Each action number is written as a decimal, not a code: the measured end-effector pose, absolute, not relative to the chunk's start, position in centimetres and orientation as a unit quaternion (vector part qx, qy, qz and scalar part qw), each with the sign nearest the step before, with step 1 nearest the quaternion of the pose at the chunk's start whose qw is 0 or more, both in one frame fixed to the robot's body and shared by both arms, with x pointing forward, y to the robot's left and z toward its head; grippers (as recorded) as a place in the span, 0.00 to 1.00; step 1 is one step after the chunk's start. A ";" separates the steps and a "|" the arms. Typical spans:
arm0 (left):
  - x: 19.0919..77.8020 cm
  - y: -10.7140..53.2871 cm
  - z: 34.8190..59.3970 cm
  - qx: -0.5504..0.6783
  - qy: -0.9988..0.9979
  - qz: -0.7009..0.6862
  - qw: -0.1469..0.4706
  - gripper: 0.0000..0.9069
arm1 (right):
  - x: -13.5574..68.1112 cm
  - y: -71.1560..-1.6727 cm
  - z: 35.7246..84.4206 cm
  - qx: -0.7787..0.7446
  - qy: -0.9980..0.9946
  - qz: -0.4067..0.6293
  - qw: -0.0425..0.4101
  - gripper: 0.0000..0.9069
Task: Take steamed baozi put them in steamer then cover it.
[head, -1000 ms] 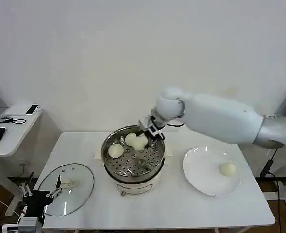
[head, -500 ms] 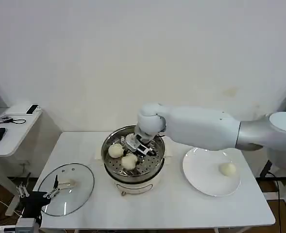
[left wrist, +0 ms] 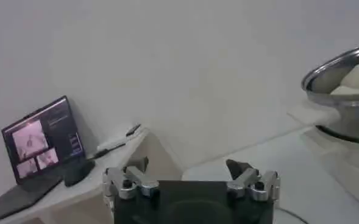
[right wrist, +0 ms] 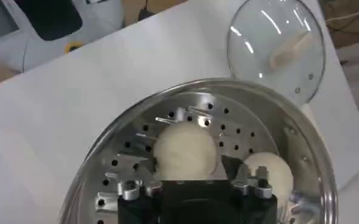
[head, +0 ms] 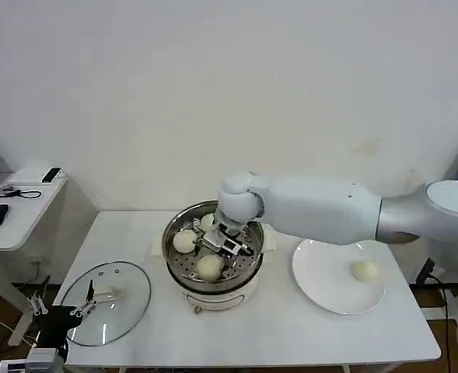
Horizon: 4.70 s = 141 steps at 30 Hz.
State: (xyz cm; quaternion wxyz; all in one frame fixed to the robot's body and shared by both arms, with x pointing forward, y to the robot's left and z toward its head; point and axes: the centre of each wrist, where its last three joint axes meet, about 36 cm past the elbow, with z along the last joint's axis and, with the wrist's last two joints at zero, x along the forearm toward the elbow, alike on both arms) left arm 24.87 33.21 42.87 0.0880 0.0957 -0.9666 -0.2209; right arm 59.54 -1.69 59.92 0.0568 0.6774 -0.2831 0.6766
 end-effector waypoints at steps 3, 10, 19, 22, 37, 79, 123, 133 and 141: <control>25.0 33.3 42.9 0.095 -0.967 -0.221 0.087 1.00 | 59.9 -2.1 60.5 0.671 -0.290 0.680 0.055 1.00; 25.3 33.2 43.0 0.089 -0.968 -0.220 0.084 1.00 | 61.4 -4.3 63.1 0.649 -0.336 0.680 0.059 1.00; 26.0 32.8 43.0 0.075 -0.969 -0.221 0.078 1.00 | 62.8 -10.9 65.8 0.602 -0.418 0.671 0.112 1.00; 26.3 32.5 42.9 0.070 -0.970 -0.220 0.077 1.00 | 62.9 -14.1 65.8 0.583 -0.441 0.667 0.141 1.00; 27.1 31.3 41.9 0.046 -0.973 -0.212 0.080 1.00 | 60.0 -32.4 60.7 0.492 -0.528 0.631 0.283 1.00; 26.2 32.1 41.4 0.056 -0.969 -0.219 0.096 1.00 | 60.4 -43.8 46.4 0.418 -0.554 0.565 0.446 0.84; 26.4 31.9 41.6 0.058 -0.969 -0.221 0.091 1.00 | 65.2 -27.5 65.4 0.417 -0.618 0.596 0.299 0.70; 26.3 31.9 41.8 0.062 -0.969 -0.222 0.088 1.00 | 64.6 -17.8 66.7 0.441 -0.643 0.561 0.278 0.71; 26.3 32.2 42.1 0.067 -0.968 -0.224 0.086 1.00 | 63.9 -11.4 64.6 0.466 -0.647 0.533 0.284 0.71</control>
